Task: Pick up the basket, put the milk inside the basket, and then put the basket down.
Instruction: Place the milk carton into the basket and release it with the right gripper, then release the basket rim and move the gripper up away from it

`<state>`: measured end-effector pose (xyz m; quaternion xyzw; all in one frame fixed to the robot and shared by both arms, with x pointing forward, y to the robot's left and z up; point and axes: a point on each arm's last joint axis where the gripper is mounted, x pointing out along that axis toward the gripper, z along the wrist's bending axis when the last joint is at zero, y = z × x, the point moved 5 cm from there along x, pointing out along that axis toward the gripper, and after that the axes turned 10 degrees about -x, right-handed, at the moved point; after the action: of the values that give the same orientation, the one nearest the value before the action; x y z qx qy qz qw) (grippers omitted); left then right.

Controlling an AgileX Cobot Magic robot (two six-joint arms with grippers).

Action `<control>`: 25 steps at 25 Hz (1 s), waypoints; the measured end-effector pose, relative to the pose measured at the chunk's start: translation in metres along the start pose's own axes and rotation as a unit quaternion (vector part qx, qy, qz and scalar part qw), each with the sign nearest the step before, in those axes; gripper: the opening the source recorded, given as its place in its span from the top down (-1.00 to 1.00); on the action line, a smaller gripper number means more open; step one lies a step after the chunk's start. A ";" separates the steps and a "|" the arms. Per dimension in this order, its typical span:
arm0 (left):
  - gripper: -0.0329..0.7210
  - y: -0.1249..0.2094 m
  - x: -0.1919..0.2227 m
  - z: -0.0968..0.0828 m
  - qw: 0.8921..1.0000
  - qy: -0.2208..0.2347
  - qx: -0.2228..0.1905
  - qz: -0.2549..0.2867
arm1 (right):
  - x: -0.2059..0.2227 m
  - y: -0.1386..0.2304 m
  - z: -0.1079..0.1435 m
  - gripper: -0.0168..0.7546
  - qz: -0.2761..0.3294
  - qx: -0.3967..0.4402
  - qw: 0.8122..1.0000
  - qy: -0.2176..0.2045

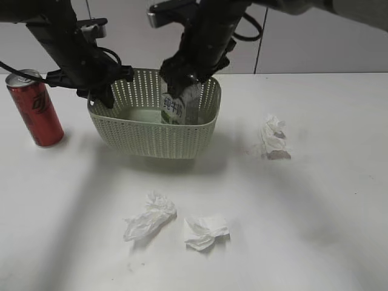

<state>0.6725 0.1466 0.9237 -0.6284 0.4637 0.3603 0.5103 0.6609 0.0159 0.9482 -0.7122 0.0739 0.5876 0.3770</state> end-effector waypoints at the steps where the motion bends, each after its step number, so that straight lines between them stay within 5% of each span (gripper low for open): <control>1: 0.91 0.000 0.000 0.000 1.000 0.000 0.001 0.000 | -0.010 -0.005 0.000 -0.57 -0.010 -0.002 1.000 0.003; 11: 0.91 0.000 0.000 0.000 1.000 0.001 -0.001 0.000 | -0.170 -0.002 -0.023 -0.69 -0.068 0.009 0.995 0.067; 19: 0.91 0.000 0.000 0.000 1.000 0.001 -0.001 0.000 | -0.215 0.130 -0.060 -0.67 0.032 0.152 0.982 0.104; 25: 0.91 -0.002 0.002 -0.003 1.000 0.010 -0.008 -0.006 | -0.232 0.220 -0.020 -0.60 0.037 0.179 0.976 0.116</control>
<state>0.6748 0.1436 0.9231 -0.6391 0.4621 0.3543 0.5025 0.4860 -0.2302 1.0570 -0.6930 0.2473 0.4921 0.4652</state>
